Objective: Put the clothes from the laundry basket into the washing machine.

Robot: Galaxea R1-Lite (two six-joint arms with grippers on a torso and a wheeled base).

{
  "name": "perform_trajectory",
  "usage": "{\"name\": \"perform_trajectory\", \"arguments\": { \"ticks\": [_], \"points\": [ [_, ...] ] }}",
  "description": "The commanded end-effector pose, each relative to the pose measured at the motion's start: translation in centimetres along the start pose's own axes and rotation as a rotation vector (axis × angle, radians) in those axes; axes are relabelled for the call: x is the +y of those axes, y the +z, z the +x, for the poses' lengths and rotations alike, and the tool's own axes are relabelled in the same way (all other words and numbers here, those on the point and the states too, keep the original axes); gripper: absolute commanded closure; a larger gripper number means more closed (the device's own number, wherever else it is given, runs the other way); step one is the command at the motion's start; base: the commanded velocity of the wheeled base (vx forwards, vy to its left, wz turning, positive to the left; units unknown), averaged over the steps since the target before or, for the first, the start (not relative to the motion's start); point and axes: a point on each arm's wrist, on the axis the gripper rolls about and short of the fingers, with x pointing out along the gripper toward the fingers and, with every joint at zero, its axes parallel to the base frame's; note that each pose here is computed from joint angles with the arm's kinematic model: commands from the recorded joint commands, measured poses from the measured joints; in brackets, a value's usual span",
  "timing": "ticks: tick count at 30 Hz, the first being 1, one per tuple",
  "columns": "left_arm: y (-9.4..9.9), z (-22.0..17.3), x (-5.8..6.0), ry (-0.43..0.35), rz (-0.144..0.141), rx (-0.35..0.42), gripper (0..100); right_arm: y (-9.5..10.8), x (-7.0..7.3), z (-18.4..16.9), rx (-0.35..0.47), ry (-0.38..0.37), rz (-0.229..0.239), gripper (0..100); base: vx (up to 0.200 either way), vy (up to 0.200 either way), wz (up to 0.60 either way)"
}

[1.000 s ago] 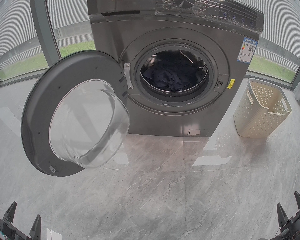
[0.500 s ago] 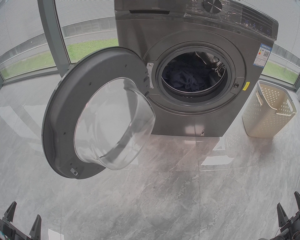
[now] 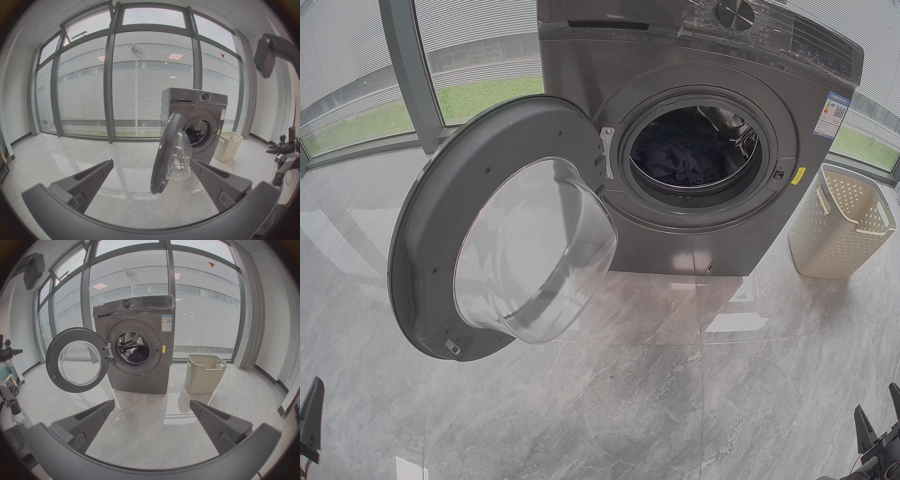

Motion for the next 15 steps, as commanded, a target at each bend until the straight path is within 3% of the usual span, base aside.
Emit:
{"name": "perform_trajectory", "arguments": {
  "ticks": [1, 6, 10, 15],
  "points": [
    [1.8, 7.1, 0.0, -0.148, -0.077, 0.203, 0, -0.5, 0.0, 0.1, 0.014, -0.007, -0.001, 0, 0.000, 0.000, 0.00],
    [1.7, 11.4, -0.2, -0.155, -0.123, 0.231, 0, -0.5, 0.0, 0.1, 0.012, -0.008, 0.001, 0, 0.000, 0.000, 0.00],
    [1.6, 13.7, -0.5, -0.219, -0.132, 0.248, 0, -0.5, 0.0, 0.1, 0.012, -0.008, 0.001, 0, 0.000, 0.000, 0.00],
    [1.8, 16.0, -0.6, -0.245, -0.131, 0.249, 0, -0.5, 0.0, 0.1, 0.012, -0.011, 0.004, 0, 0.000, 0.000, 0.00]
  ]
}}
